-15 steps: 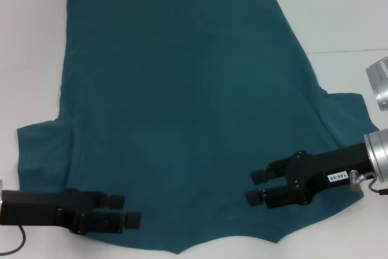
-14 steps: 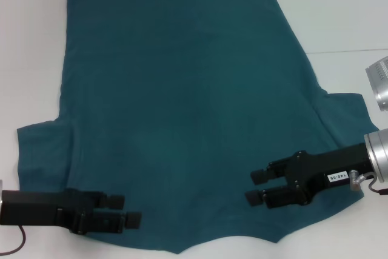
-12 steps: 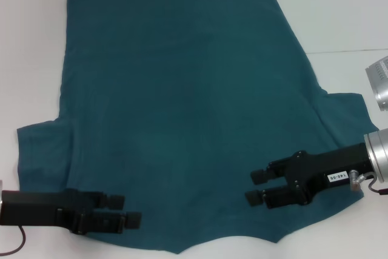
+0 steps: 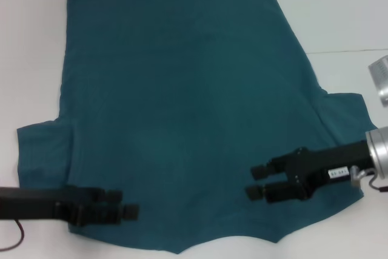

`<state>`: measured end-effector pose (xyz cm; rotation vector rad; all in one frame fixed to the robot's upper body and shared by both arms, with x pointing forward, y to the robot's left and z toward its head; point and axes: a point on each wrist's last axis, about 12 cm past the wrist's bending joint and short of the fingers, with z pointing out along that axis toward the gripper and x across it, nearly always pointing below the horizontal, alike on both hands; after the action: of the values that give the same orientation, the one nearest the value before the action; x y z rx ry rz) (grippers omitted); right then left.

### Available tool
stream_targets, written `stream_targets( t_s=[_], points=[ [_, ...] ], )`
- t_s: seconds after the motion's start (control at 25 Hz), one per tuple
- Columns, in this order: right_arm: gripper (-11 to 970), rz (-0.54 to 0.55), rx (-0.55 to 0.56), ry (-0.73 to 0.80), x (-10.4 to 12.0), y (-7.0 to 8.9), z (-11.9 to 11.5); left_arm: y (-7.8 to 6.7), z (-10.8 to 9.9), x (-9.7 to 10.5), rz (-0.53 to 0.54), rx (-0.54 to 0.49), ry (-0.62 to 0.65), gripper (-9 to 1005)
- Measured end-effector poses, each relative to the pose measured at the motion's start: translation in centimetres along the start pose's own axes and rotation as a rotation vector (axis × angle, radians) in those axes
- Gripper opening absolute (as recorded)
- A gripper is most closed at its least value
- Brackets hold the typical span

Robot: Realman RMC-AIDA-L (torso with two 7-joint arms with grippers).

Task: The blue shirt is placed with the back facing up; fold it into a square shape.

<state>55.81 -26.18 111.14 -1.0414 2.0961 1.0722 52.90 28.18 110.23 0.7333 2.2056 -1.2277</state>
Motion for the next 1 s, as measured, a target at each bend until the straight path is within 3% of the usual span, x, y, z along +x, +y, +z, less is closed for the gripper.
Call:
stream_targets(
  t_s=[0.12,0.44,0.68,1.0],
  points=[
    [609,0.066,0.039,-0.055,-0.3,-0.5,-0.7,0.5,-0.9,-0.2,-0.076,-0.032,-0.065,822],
    [609,0.520,0.197,-0.221,-2.4,-3.4,-3.8,1.9,-4.9,-0.2,-0.390,-0.110,-0.275,822],
    [608,0.639,0.244,-0.236,-4.1,-5.0,-5.2,3.2,-7.0,1.2,-0.596,-0.191,-0.393,821],
    [608,0.688,0.259,-0.230,-5.1,-6.2,-6.1,5.0,-8.1,2.8,-0.740,-0.316,-0.489,821]
  ],
)
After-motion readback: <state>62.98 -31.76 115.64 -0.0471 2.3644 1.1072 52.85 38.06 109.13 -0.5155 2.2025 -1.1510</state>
